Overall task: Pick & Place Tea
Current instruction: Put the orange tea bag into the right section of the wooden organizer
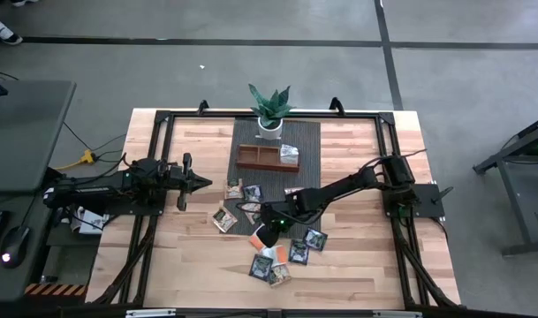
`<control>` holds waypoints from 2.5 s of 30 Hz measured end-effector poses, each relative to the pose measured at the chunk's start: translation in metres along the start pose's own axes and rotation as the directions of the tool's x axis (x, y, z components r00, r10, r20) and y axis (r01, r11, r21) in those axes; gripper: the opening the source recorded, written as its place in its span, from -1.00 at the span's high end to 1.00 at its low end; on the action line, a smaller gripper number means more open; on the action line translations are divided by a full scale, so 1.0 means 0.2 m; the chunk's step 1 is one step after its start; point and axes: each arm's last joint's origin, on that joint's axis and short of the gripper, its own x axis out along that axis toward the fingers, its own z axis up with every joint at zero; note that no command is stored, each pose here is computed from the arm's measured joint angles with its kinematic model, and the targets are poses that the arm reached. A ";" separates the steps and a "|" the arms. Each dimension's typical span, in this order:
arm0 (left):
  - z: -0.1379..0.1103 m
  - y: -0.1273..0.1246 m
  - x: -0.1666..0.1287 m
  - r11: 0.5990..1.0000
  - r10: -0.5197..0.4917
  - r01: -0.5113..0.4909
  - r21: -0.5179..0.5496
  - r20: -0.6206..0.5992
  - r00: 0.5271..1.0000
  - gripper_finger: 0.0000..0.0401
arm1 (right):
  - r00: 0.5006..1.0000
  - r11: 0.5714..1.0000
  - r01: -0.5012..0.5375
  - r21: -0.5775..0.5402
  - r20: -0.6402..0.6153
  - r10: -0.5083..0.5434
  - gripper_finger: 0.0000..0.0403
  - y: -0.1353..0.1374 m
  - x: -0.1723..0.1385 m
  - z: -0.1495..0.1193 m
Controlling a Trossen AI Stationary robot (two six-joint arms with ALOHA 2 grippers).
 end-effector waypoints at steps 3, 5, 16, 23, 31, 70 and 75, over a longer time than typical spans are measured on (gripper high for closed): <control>0.00 0.00 0.00 1.000 0.000 0.000 0.000 0.000 1.000 1.00 | 1.000 1.000 -0.012 -0.004 0.006 0.012 -0.10 0.01 0.00 0.00; 0.00 0.00 0.00 1.000 0.000 0.000 0.000 0.000 1.000 1.00 | 1.000 1.000 -0.021 -0.006 0.007 0.021 -0.08 0.01 0.00 0.00; 0.00 0.00 0.00 1.000 0.000 0.000 0.000 0.000 1.000 1.00 | 1.000 1.000 -0.017 -0.005 0.010 0.017 -0.05 0.01 0.00 0.00; 0.00 0.00 0.00 1.000 0.000 0.000 0.000 0.000 1.000 1.00 | 1.000 1.000 -0.007 -0.007 0.027 0.007 -0.04 0.01 0.00 0.00; 0.00 0.00 0.00 1.000 0.000 0.000 0.000 0.000 1.000 1.00 | 0.999 1.000 0.002 -0.011 0.032 -0.001 -0.01 0.00 0.05 -0.01; 0.00 0.00 0.00 1.000 0.000 0.000 0.000 0.000 1.000 1.00 | 0.999 1.000 0.000 -0.029 0.043 0.001 0.98 -0.01 0.08 0.00; 0.00 0.00 0.00 1.000 0.000 0.000 0.000 0.000 1.000 1.00 | 0.999 0.999 -0.022 -0.037 0.045 0.024 0.99 0.00 0.08 0.00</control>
